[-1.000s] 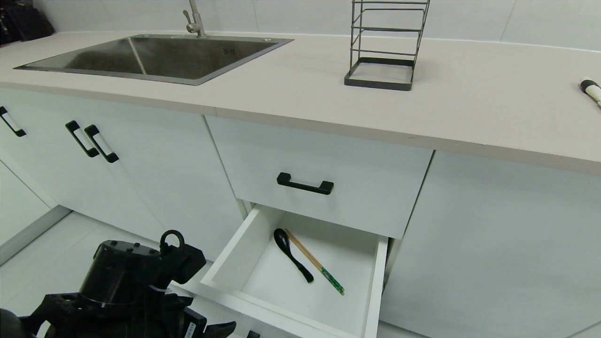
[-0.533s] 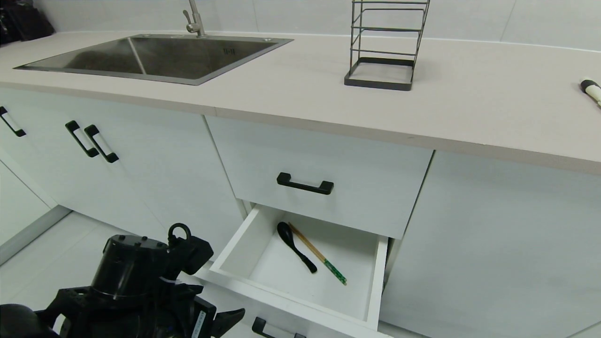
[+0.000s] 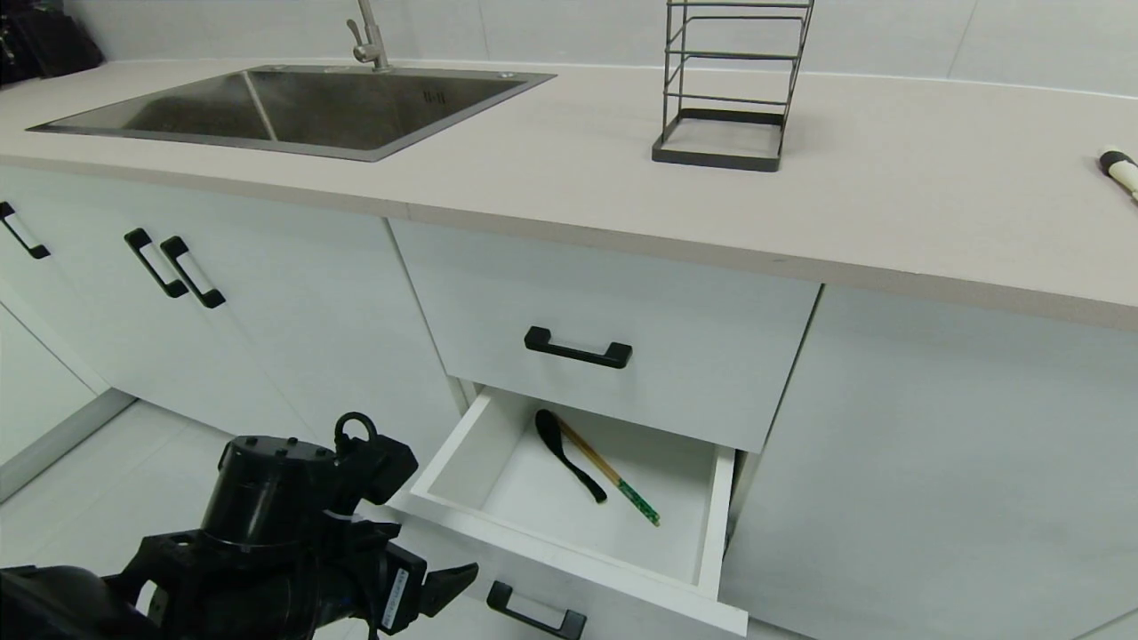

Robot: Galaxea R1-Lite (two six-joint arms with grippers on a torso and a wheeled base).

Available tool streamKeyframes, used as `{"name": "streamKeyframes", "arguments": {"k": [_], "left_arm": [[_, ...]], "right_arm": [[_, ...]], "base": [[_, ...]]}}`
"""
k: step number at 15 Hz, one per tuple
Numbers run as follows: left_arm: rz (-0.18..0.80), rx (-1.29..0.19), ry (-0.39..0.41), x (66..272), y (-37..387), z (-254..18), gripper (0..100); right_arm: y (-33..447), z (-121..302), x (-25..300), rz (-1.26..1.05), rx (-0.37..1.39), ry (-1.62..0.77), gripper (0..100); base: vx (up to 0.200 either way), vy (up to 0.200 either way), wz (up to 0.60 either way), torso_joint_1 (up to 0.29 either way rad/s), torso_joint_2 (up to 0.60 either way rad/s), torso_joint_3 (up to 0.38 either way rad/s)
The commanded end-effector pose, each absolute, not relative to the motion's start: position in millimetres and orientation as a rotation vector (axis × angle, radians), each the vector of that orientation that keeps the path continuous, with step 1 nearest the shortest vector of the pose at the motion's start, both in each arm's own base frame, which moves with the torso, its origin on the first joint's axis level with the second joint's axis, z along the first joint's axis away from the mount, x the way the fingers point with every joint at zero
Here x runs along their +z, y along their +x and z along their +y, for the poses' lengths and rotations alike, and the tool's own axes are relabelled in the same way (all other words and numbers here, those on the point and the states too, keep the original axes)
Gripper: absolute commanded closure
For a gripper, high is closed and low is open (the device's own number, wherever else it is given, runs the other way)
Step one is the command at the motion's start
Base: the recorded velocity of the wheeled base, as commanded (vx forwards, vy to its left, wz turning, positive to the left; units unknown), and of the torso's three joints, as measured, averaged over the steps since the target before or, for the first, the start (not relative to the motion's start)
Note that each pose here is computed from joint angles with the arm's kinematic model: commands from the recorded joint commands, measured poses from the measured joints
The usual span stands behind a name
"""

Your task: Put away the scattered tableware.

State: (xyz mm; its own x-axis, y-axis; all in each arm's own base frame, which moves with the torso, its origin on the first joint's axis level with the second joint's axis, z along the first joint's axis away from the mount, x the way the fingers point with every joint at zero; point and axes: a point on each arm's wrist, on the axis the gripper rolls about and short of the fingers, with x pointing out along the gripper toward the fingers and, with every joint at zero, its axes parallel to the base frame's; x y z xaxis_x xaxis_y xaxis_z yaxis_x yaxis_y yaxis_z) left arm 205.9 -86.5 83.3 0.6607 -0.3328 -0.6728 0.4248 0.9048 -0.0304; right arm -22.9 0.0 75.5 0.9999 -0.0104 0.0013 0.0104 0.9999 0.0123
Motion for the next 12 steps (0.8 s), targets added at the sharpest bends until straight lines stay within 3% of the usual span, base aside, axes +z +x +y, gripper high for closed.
{"name": "streamKeyframes", "arguments": {"k": [1, 12], "left_arm": [[0.741, -0.433, 0.134, 76, 212, -89, 0], [0.692, -0.457, 0.121, 73, 231, -98, 0]], "right_arm": [[-23, 0, 75, 0.000, -0.011, 0.012, 0], [-23, 0, 75, 0.000, -0.011, 0.012, 0]], "base": [[0.000, 0.000, 0.00, 0.000, 0.00, 0.000], [0.000, 0.000, 0.00, 0.000, 0.00, 0.000]]}}
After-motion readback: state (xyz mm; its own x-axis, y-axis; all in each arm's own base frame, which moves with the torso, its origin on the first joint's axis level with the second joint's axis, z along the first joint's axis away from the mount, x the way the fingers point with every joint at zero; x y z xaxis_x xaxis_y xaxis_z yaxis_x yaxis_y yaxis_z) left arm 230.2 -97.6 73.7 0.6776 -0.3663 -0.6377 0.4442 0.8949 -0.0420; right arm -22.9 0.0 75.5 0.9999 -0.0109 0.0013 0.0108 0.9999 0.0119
